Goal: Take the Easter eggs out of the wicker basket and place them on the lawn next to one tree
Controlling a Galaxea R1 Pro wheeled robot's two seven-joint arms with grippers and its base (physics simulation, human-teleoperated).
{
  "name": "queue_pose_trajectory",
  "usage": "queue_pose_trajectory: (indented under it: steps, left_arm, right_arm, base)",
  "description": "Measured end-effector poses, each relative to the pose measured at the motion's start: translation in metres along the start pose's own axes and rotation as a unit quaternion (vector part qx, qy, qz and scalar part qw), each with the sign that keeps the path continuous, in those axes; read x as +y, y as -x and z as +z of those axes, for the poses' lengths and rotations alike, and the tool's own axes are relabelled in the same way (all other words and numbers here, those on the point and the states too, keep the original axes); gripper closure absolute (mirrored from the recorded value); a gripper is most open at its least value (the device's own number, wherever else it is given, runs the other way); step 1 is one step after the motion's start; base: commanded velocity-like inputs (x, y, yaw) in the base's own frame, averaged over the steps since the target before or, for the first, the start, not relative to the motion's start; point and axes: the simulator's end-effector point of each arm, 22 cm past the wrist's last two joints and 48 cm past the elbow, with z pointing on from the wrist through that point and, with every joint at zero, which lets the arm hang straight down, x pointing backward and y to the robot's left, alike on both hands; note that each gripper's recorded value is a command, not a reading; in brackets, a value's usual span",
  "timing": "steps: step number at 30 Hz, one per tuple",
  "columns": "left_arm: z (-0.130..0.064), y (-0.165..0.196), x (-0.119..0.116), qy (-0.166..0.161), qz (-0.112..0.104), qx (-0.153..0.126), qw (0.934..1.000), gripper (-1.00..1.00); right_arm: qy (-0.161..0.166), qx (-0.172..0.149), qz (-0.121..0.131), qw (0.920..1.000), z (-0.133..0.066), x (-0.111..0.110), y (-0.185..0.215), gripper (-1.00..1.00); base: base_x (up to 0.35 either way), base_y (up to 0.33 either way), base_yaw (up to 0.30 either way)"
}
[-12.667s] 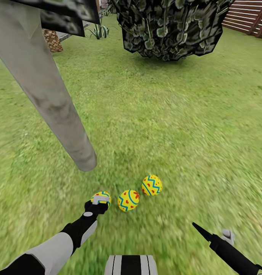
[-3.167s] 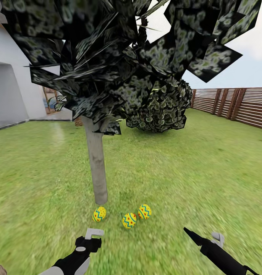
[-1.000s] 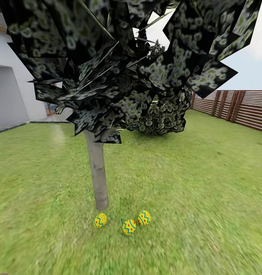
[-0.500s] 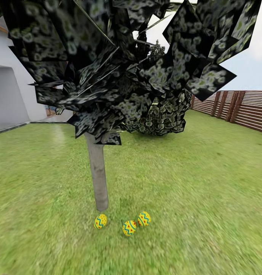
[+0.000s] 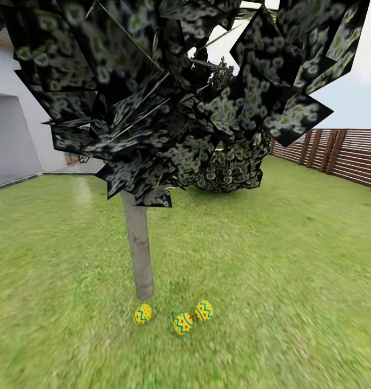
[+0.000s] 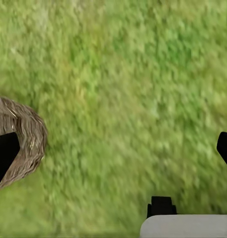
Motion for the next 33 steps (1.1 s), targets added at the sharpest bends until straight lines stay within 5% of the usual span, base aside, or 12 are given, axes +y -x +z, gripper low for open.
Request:
queue_pose_trajectory:
  steps: [18, 33]
  left_arm:
    - [-0.019, 0.004, 0.010, 0.005, -0.020, 0.005, 0.9998, -1.00]
    - [-0.037, -0.026, 0.034, 0.000, -0.010, 0.036, 0.9993, -1.00]
  right_arm:
    - [-0.006, -0.003, -0.002, 1.0000, -0.021, 0.001, 0.002, -1.00]
    - [-0.013, 0.015, 0.004, 0.9998, -0.038, 0.000, -0.011, -1.00]
  base:
    - [0.000, 0.000, 0.000]
    - [0.000, 0.000, 0.000]
